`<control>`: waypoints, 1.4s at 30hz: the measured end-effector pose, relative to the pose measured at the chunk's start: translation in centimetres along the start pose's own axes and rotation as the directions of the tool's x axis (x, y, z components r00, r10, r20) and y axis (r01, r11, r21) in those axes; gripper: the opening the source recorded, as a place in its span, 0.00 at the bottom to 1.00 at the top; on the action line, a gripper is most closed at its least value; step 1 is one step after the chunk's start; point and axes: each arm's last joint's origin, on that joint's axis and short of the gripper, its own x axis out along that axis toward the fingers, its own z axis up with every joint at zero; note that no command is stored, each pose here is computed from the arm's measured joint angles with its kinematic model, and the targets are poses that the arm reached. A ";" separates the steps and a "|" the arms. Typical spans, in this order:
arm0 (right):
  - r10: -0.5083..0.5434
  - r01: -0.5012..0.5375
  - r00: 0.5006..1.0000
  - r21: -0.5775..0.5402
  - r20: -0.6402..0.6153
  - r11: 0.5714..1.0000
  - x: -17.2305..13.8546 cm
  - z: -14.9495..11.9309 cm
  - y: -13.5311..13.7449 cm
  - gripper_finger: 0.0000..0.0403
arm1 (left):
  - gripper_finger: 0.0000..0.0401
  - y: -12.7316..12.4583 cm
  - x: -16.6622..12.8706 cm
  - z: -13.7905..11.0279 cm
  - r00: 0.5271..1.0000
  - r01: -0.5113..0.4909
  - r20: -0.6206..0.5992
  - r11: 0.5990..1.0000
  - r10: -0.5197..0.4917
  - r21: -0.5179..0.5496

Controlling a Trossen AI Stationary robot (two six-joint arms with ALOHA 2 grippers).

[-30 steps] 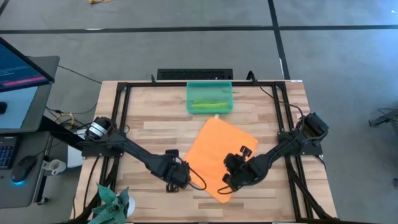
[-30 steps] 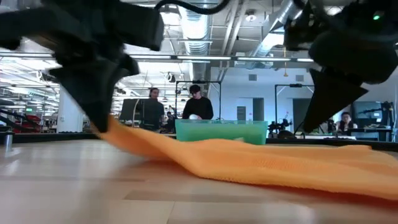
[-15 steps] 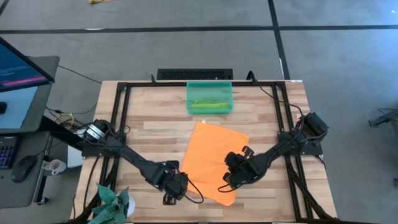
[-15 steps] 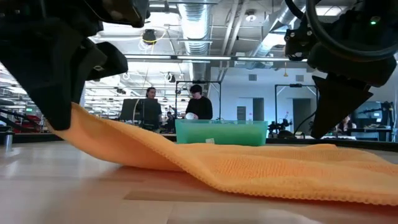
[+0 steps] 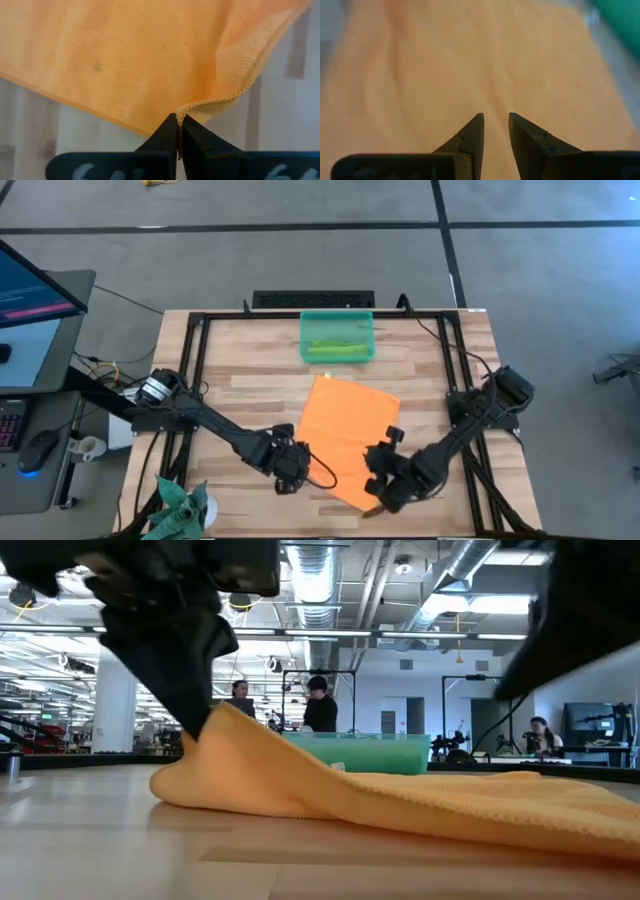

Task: Roll microfiber towels into tight, uniform cylinder then place into a basket
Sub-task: Fold the yellow microfiber towel

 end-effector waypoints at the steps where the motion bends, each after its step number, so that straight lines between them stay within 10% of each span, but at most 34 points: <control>1: 0.000 0.000 0.999 -0.023 0.032 1.000 -0.5 0.2 0.3 0.27 | 0.00 0.1 0.0 0.1 1.000 -0.001 0.001 1.000 0.001 -0.005; 11: 0.016 0.063 0.951 -0.245 0.309 0.967 -5.3 0.9 3.0 0.27 | 0.00 0.4 0.1 0.2 1.000 -0.007 0.001 1.000 0.007 -0.013; 24: -0.045 0.098 0.961 -0.184 0.273 0.978 -2.8 1.5 1.8 0.27 | 0.00 0.2 0.1 0.1 1.000 -0.005 0.001 1.000 0.005 0.002; 42: 0.200 -0.200 0.980 -0.007 0.012 0.980 3.6 4.2 1.9 0.33 | 0.00 0.3 0.1 0.0 1.000 -0.007 -0.011 1.000 0.007 0.008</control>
